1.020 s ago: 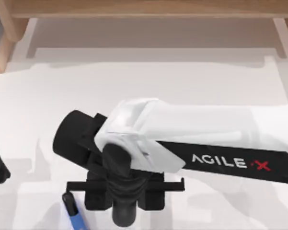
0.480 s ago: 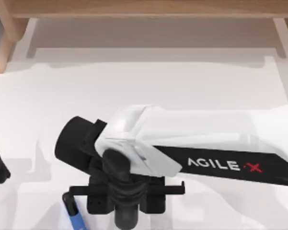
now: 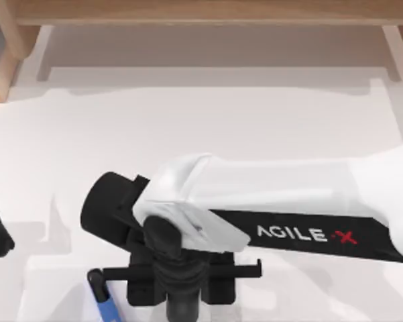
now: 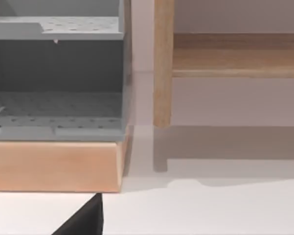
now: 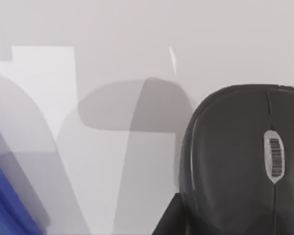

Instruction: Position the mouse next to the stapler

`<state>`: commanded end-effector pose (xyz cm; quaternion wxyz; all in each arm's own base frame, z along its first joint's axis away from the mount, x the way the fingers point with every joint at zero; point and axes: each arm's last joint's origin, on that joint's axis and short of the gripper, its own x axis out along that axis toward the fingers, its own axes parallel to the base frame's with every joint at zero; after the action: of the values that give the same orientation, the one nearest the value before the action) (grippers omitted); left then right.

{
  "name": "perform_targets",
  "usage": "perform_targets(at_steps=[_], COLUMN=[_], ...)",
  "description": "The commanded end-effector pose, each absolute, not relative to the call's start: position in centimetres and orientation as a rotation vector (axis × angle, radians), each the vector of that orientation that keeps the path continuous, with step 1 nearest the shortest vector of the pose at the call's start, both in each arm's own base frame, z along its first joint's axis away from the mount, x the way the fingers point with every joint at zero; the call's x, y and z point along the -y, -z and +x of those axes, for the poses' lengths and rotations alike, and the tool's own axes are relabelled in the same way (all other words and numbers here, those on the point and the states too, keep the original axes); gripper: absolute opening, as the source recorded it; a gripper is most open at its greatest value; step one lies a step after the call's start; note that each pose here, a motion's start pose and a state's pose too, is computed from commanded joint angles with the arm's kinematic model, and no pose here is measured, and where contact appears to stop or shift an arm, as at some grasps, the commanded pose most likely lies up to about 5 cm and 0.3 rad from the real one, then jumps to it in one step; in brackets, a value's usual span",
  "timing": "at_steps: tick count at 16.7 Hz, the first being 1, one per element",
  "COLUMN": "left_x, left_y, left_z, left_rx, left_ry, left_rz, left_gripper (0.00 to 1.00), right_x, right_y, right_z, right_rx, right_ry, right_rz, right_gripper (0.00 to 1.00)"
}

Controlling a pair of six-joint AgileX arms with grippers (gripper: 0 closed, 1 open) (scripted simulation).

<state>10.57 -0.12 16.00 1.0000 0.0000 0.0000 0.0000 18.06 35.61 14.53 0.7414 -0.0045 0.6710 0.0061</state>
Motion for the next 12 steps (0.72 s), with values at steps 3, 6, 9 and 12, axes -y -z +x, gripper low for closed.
perform_targets(at_steps=[3,6,9,12], left_x=[0.12,0.12,0.12,0.12], left_y=[-16.00,-16.00,-16.00,-16.00], left_z=[10.57,10.57,10.57,10.57], left_rx=[0.000,0.000,0.000,0.000], left_ry=[0.000,0.000,0.000,0.000], left_rz=[0.000,0.000,0.000,0.000], left_gripper=[1.00,1.00,1.00,1.00], right_x=[-35.61,-35.61,-35.61,-35.61], right_y=[-14.53,-14.53,-14.53,-14.53], right_z=[18.06,18.06,18.06,18.06], right_rx=[-1.471,-1.471,-1.471,-1.471], right_ry=[-0.013,-0.013,-0.013,-0.013], right_rz=[-0.010,-0.010,-0.010,-0.010], right_gripper=[0.38,0.60,0.83,1.00])
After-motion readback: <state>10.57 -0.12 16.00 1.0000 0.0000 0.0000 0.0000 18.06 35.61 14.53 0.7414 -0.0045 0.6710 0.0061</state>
